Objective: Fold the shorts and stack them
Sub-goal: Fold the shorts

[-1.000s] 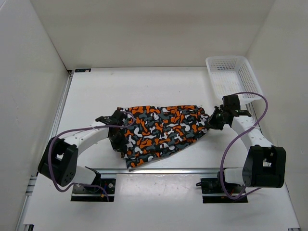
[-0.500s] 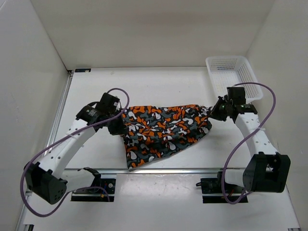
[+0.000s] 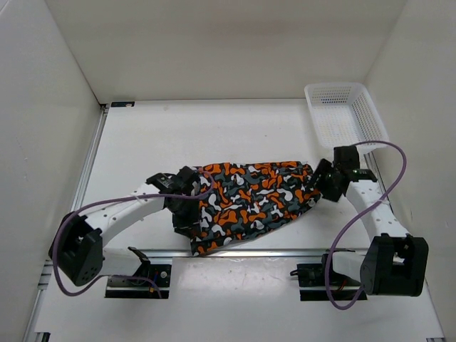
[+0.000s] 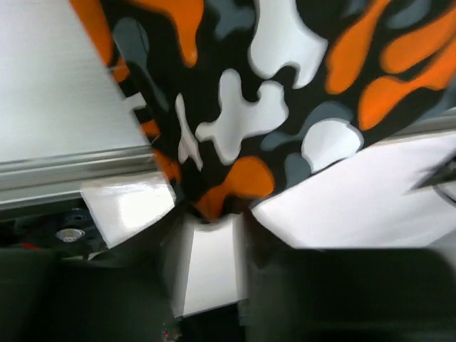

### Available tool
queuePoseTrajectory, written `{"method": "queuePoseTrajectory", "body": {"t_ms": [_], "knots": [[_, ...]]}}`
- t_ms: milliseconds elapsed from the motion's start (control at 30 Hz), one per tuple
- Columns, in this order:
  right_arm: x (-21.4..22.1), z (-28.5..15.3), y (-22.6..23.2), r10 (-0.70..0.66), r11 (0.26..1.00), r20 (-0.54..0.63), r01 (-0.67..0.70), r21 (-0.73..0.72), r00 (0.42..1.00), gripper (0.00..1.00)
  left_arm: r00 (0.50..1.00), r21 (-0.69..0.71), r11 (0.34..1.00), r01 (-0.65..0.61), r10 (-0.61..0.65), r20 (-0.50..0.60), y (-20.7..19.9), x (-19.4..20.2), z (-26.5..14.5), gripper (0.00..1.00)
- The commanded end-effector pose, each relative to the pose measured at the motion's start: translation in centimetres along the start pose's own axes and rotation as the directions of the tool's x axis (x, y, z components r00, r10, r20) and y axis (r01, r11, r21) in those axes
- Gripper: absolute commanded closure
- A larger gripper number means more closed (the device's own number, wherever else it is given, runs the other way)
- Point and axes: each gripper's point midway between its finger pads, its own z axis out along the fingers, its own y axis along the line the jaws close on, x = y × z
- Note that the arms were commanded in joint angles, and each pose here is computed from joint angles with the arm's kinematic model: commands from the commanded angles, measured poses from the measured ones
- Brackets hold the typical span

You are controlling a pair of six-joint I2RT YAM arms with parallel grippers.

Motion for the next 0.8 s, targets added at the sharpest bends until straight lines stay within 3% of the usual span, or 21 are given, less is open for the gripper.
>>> {"method": "queuePoseTrajectory", "body": {"t_ms": [0,33,67,233,433,633,767], "knots": [[0.6,-0.3,-1.0,0.011,1.000,0.022,-0.011,0.029,1.000,0.08,0.999,0.037,0.999,-0.018,0.017,0.037,-1.3,-1.1,-0.1,0.41],[1.0,-0.1,-1.5,0.028,0.999,0.013,-0.029,0.039,1.000,0.04,0.997,0.014,0.999,-0.029,0.028,0.067,-1.1,-1.7,-0.5,0.20],[0.9,0.0,-1.6,0.028,0.998,0.019,-0.029,0.049,0.999,0.04,0.996,0.007,1.000,-0.031,0.030,0.089,-1.2,-2.2,-0.9,0.16],[0.3,1.3,-2.0,0.082,0.996,0.007,-0.082,0.015,0.997,0.05,0.979,-0.037,0.999,-0.003,0.011,0.204,-1.5,-6.6,-3.0,0.16],[0.4,4.2,-1.8,0.143,0.987,-0.059,-0.147,-0.065,0.988,0.13,0.974,-0.068,0.995,0.070,-0.054,0.219,0.4,-10.1,-1.1,0.21],[1.0,7.1,-0.9,0.147,0.977,-0.107,-0.161,-0.138,0.983,0.36,0.980,-0.089,0.989,0.116,-0.100,0.173,2.1,-10.7,1.9,0.36],[1.4,7.8,-1.3,0.158,0.977,-0.109,-0.171,-0.126,0.981,0.65,0.978,-0.098,0.983,0.156,-0.140,0.154,3.3,-11.4,2.9,0.46]]}}
